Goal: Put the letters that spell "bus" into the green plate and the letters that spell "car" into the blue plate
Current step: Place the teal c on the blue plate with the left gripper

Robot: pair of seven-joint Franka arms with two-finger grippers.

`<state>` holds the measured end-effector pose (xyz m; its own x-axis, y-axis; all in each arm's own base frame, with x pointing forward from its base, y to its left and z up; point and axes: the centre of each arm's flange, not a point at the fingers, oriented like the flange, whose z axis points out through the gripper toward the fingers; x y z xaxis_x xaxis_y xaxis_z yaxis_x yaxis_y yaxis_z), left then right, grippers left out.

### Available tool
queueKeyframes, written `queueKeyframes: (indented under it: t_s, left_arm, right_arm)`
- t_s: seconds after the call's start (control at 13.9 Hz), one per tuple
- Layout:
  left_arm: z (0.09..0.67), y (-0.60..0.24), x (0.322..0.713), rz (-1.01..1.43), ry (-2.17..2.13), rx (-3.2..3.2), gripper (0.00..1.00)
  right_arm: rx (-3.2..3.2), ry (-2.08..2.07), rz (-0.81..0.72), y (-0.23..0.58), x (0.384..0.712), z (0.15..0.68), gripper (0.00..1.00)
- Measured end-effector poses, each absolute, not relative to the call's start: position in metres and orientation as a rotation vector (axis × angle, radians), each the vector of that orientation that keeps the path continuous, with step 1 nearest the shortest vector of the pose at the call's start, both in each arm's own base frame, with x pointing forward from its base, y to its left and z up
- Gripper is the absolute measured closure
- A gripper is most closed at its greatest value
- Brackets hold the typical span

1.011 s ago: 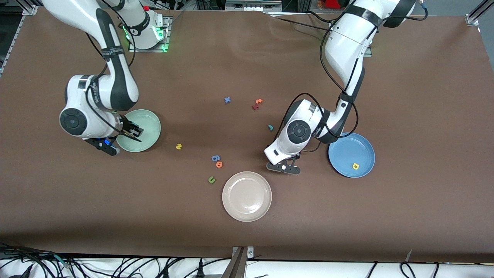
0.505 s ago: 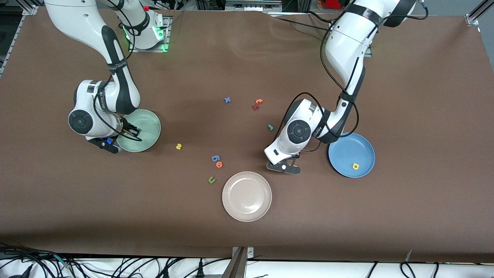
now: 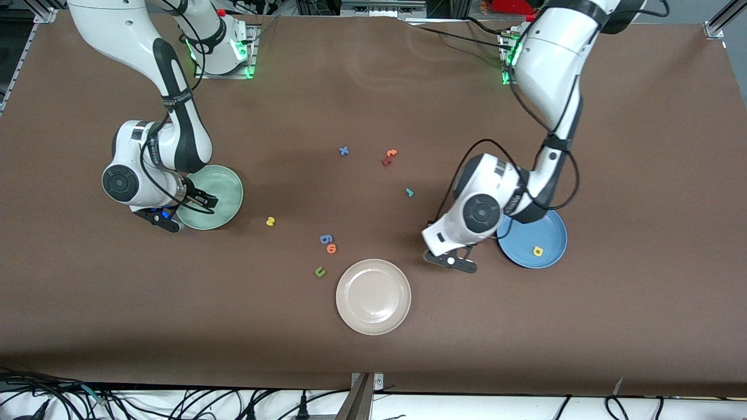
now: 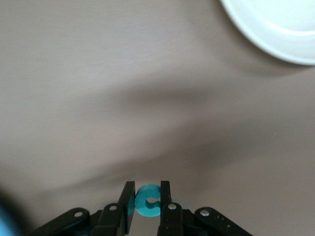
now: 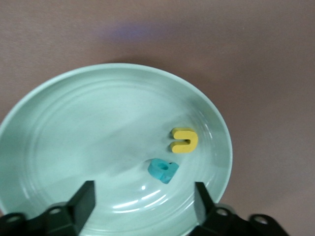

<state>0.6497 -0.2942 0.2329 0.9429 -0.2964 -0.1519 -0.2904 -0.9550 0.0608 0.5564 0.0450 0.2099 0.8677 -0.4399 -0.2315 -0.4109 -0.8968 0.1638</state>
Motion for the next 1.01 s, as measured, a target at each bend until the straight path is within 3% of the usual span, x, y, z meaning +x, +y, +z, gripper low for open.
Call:
queueKeyframes:
  t_s: [0.43,0.72,1.01]
  left_arm:
    - [0.279,-0.172,0.669,-0.338,-0.524,3.093,0.73]
    - [0.266,-0.14,0.65,-0.304,-0.479,3.099,0.73]
    - [0.239,-0.125,0.618,-0.09,-0.471,3.113,0.73]
  right_arm:
    - [2.965,-0.833,-0.304,0.123,0.571,0.24,0.01]
    - [2.965,-0.935,-0.149,0.176,0.575,0.242,0.01]
    - [2.974,-0.901,-0.018,0.206,0.573,0.204,0.01]
